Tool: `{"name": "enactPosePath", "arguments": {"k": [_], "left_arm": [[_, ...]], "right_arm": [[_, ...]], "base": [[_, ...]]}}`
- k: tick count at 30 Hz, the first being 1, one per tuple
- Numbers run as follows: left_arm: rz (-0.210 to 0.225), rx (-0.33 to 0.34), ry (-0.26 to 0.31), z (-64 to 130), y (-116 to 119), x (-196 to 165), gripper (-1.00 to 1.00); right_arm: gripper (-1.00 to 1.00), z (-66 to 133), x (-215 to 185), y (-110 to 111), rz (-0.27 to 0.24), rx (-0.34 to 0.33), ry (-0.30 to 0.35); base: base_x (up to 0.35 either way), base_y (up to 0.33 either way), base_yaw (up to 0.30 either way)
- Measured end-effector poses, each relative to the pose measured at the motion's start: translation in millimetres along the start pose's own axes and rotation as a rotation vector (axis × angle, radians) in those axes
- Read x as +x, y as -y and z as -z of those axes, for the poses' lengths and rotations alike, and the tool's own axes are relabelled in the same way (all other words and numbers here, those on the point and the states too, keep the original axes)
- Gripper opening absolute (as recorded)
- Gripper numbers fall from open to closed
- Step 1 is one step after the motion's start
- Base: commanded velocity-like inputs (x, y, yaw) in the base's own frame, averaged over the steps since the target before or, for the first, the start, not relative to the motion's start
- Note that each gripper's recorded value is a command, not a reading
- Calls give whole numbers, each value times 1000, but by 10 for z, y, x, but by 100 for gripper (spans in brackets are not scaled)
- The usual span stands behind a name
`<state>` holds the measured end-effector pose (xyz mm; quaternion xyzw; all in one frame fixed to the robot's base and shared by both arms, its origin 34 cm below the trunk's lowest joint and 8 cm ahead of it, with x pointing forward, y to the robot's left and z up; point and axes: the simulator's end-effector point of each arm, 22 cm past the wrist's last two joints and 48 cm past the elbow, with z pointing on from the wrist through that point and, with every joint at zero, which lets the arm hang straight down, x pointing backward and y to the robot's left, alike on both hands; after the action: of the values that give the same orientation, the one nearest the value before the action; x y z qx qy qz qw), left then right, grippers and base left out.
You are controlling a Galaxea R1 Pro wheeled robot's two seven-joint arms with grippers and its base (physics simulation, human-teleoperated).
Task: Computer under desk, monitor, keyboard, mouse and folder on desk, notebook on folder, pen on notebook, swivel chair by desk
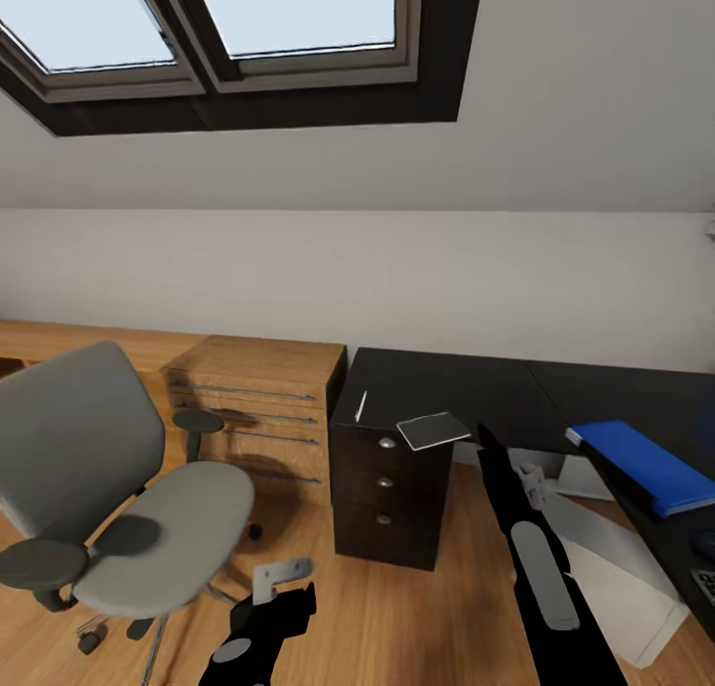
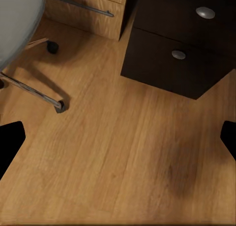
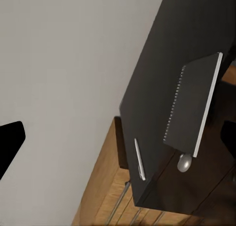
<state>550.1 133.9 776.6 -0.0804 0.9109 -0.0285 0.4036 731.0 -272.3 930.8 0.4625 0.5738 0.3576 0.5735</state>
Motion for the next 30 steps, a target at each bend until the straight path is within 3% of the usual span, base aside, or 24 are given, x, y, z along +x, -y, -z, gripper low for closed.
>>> {"name": "enactPosePath", "arguments": {"k": [11,16,20,26,30], "left_arm": [[10,11,21,52,40,-92,100],[53,25,71,52,69,-186,100],[74,28,91,16,66,-181,100],[80,26,96,-52,42,-117,100],[81,25,96,-96,32,-64,100]], "right_arm": [[100,0,12,44,2,9,-4],[100,-5,215,275,8,42,-72],[100,12,424,680,18,112,-155],[100,3,277,1003,62,146,-178],[100,1,226,1120,46,152,-176]], "base": [[-32,0,0],[0,0,0],[0,0,0],[0,0,0],[0,0,0]]}}
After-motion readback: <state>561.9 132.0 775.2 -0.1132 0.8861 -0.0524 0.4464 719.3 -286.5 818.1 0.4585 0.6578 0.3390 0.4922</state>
